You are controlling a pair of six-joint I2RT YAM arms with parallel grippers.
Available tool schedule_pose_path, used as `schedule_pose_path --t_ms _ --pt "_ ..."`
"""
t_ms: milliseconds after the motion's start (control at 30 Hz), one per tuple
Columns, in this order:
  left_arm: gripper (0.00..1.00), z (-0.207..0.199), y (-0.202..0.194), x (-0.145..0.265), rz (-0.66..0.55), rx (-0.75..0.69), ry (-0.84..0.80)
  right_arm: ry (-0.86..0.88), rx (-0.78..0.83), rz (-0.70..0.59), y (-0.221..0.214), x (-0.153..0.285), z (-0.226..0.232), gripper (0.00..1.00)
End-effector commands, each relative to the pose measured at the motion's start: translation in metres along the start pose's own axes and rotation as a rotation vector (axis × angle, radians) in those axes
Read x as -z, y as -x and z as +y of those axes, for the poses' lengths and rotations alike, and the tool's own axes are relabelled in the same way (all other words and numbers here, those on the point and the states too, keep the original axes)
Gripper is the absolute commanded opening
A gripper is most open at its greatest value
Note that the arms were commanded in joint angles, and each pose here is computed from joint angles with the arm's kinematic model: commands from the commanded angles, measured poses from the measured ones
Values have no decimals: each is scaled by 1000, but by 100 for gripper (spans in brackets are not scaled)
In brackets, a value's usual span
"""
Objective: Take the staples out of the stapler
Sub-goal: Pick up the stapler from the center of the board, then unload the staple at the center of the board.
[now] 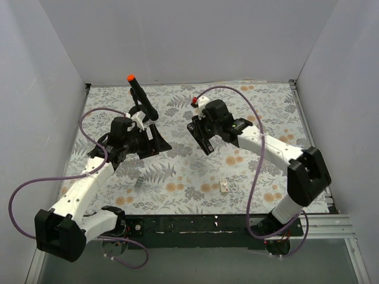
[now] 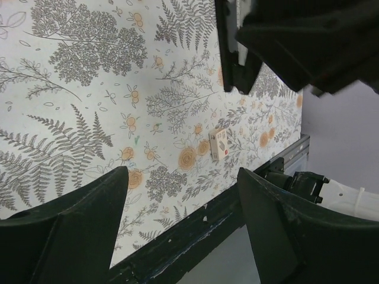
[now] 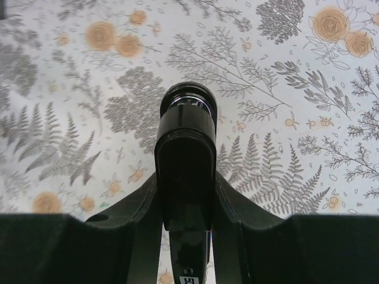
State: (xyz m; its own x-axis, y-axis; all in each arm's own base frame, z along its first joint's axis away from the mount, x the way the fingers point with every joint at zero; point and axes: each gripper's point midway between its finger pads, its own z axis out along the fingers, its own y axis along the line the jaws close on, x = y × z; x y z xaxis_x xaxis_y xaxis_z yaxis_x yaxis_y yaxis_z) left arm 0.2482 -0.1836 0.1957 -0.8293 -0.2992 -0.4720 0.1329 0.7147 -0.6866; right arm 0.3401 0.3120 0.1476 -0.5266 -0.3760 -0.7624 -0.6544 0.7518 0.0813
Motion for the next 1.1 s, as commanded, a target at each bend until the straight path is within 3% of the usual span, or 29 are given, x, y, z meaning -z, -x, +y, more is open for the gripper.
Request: schedule_pose_path --t_ms 0,333,600,900,1067 --pt "73 -32 14 -4 15 8 -131 151 15 -199 32 48 35 1" --pt "73 -58 32 -22 -24 -44 -315 313 8 -291 52 90 80 1" --pt "52 -42 35 -35 -47 -19 -259 325 8 -314 59 96 95 1" --pt "51 -27 26 -50 -21 1 -213 346 2 -307 59 90 107 1" --pt "46 -24 19 -54 15 19 -217 347 7 -298 61 79 112 1"
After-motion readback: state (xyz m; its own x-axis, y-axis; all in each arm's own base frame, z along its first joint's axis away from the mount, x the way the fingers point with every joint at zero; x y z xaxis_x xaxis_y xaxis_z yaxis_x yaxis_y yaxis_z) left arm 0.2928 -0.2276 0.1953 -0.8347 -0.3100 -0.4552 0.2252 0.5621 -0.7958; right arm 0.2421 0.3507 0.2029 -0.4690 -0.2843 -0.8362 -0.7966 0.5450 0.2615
